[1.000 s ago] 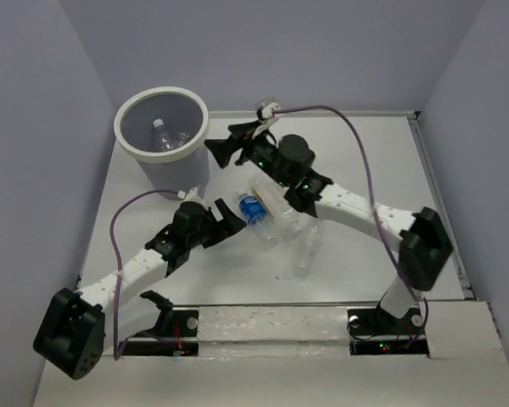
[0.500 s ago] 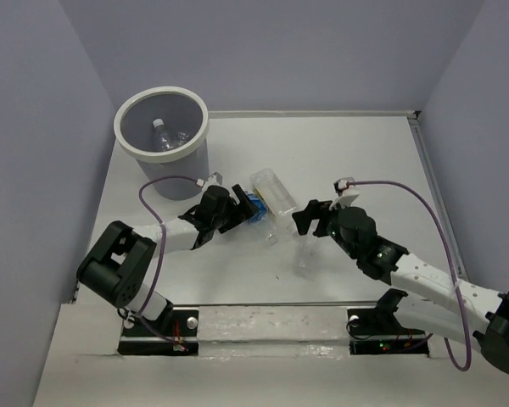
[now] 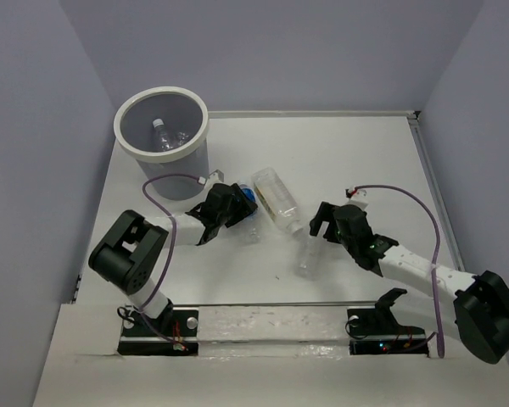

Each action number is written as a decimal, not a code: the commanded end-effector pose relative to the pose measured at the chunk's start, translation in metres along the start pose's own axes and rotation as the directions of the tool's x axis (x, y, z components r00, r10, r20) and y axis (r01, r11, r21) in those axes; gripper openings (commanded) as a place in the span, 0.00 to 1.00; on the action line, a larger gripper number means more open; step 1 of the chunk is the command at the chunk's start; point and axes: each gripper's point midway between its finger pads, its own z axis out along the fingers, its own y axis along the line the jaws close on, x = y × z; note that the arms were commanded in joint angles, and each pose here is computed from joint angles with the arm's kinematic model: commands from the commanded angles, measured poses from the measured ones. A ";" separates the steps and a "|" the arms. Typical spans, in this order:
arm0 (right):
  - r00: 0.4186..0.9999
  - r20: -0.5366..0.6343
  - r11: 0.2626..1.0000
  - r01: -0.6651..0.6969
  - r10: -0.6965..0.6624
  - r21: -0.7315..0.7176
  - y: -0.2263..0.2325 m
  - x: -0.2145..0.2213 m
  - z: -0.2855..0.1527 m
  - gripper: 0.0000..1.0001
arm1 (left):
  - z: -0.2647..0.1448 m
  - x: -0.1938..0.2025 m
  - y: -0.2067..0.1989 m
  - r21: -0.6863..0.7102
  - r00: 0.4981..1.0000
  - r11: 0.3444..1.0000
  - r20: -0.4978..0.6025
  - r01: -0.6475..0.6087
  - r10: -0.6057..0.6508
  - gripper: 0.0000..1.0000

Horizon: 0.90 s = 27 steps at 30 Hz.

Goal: Put the plastic bottles in the bin

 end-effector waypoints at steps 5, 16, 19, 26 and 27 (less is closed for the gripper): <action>0.998 -0.039 0.999 -0.048 0.048 -0.013 0.009 0.010 0.019 0.88 | -0.023 -0.010 -0.009 0.010 0.996 0.998 0.051 -0.068 0.067 0.52; 0.994 -0.025 0.994 -0.110 0.110 -0.014 0.001 0.013 0.013 0.56 | -0.131 -0.055 -0.089 0.179 0.963 0.966 0.227 -0.189 0.146 0.49; 0.992 0.009 0.992 -0.123 0.123 -0.020 -0.002 0.004 0.002 0.51 | -0.167 -0.083 -0.113 0.214 0.938 0.950 0.310 -0.229 0.157 0.48; 0.987 0.075 0.989 -0.137 0.141 -0.061 -0.004 -0.016 -0.027 0.48 | -0.260 -0.209 -0.180 0.069 0.721 0.941 0.661 -0.332 0.206 0.48; 0.986 0.085 0.988 -0.135 0.142 -0.074 -0.002 -0.020 -0.031 0.48 | -0.269 -0.225 -0.184 0.040 0.687 0.945 0.696 -0.324 0.206 0.48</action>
